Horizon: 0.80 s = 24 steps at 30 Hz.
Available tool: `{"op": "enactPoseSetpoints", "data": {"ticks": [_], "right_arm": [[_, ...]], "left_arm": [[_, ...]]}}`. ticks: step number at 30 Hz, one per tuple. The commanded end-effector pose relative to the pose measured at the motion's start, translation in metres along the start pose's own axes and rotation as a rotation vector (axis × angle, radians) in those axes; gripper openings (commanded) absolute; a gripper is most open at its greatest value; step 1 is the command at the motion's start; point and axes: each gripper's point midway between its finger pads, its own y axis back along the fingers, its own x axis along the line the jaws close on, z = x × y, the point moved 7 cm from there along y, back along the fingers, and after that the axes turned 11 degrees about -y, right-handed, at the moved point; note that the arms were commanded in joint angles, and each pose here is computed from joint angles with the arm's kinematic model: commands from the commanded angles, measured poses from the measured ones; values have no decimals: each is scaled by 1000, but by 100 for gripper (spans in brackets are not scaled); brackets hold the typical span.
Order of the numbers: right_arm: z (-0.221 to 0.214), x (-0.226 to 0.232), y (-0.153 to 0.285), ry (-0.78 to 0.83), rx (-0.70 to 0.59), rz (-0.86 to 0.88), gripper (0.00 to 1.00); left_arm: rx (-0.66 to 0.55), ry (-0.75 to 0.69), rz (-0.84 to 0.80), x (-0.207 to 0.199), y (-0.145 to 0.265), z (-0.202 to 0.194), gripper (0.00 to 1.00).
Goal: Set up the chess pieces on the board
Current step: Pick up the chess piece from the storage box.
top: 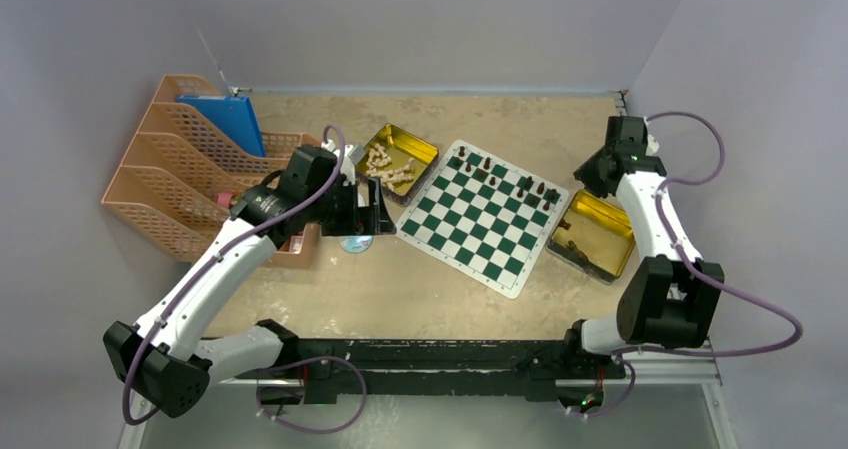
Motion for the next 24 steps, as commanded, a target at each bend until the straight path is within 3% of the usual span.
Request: {"op": "enactPoseSetpoints", "data": {"ticks": [1,9,16,24], "right_arm": [[1,-23,7,-225,-63,-76,33],[2,-67,-3,-492,-102,-186,35],[-31,-74,-29,-686,36,-168,34],[-34,-72,-41,-726,62,-158,32]], "left_arm": [[-65,-44,-22,-7,17,8,89],[-68,-42,-26,-8,22,6,89],[-50,-36,-25,-5,21,-2,89],[-56,-40,-15,-4,25,-5,89]]}}
